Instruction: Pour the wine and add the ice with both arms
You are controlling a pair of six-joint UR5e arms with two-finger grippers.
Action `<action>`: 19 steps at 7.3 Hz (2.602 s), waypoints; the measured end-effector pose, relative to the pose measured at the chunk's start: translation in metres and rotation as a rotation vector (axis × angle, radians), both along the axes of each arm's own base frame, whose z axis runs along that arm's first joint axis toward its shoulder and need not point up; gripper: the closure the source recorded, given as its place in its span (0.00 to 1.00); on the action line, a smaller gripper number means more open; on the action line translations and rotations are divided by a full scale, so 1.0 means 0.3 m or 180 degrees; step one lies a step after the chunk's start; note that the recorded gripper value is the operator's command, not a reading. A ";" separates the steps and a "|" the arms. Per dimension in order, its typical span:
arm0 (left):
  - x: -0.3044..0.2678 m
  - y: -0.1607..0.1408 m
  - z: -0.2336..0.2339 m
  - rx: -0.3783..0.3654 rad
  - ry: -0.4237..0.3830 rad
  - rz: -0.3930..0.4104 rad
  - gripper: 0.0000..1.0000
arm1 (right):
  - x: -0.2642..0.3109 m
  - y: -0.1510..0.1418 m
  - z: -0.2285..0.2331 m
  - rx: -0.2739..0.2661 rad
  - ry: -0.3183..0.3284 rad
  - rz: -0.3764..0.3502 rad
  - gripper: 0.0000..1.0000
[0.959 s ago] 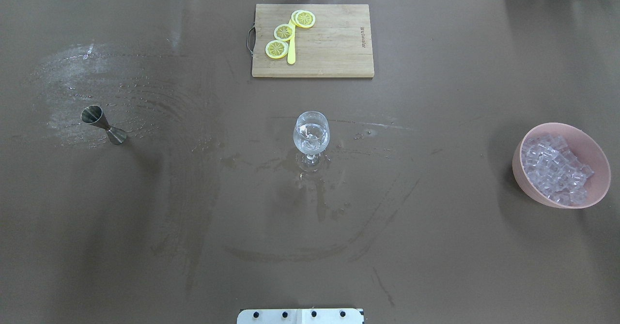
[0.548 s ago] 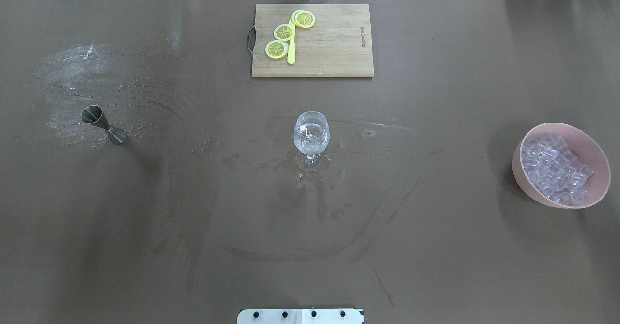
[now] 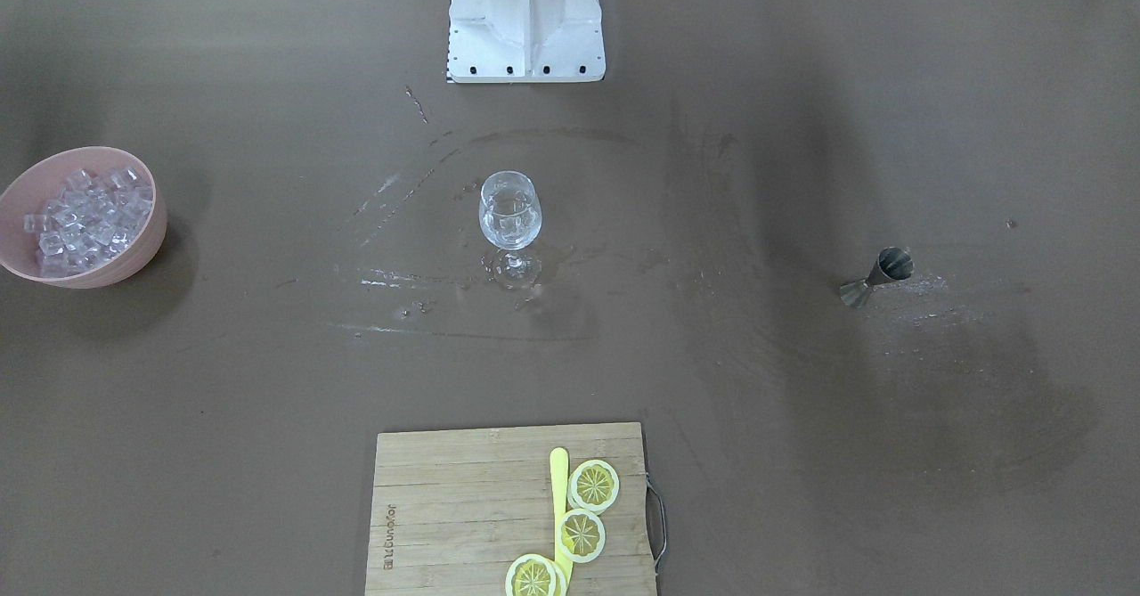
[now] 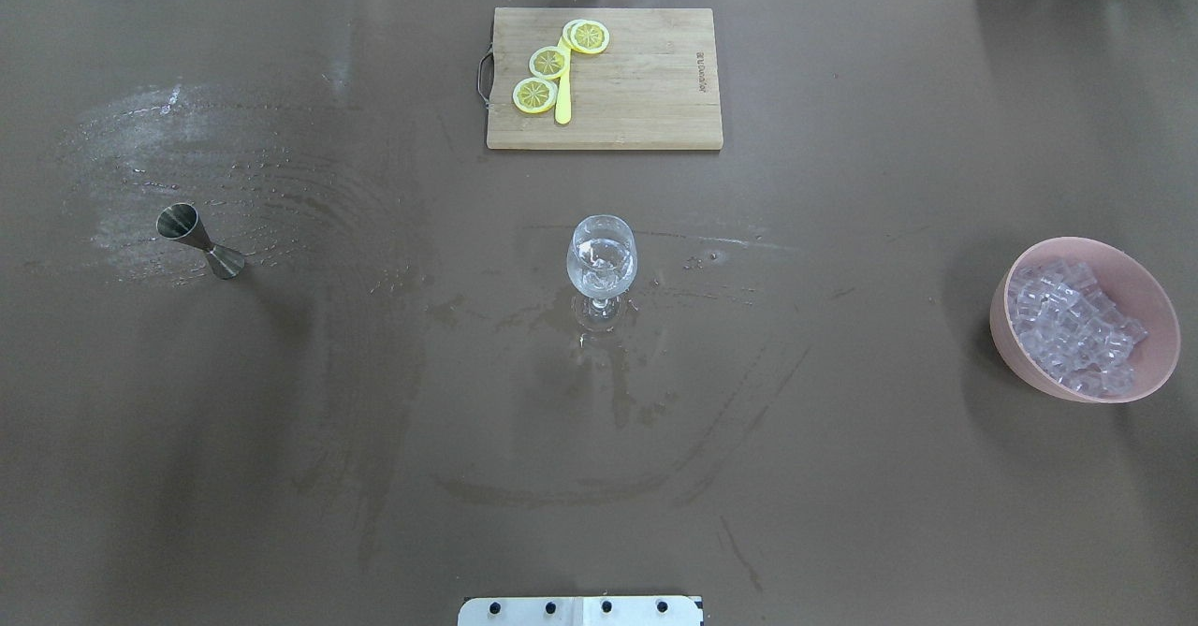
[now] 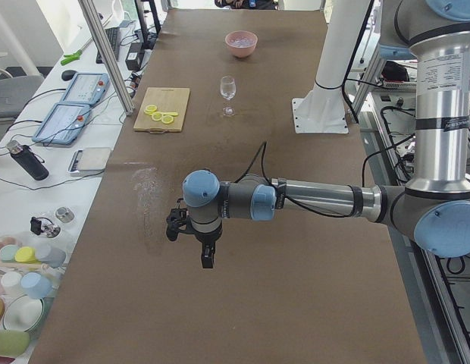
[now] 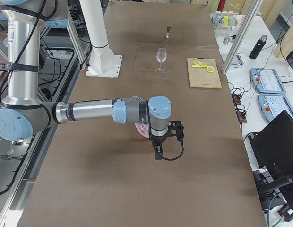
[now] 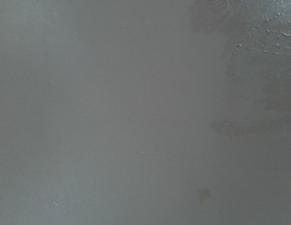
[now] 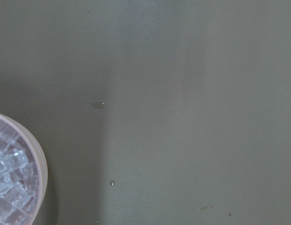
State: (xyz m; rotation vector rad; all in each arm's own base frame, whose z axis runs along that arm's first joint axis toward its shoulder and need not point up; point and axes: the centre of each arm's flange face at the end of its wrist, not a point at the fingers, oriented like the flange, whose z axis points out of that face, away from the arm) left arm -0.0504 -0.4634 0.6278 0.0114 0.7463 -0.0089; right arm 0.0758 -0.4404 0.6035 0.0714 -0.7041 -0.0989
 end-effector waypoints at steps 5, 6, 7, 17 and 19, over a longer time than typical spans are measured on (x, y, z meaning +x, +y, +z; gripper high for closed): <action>-0.001 -0.002 0.000 0.0001 -0.0008 0.0000 0.01 | -0.001 0.000 -0.001 0.0000 -0.0013 0.0000 0.00; -0.001 -0.002 0.000 0.0001 -0.0007 0.0000 0.01 | -0.001 0.000 -0.001 0.0001 -0.0013 0.0000 0.00; -0.001 -0.002 0.001 0.0001 -0.0008 0.0000 0.01 | -0.001 0.000 -0.001 0.0002 -0.0012 -0.0001 0.00; 0.001 -0.002 0.004 -0.0014 -0.0009 0.0004 0.01 | -0.001 -0.001 -0.031 0.0059 -0.0014 0.0001 0.00; 0.002 -0.001 0.006 -0.0025 -0.0003 0.0004 0.01 | 0.000 0.000 -0.048 0.0092 -0.0013 0.0002 0.00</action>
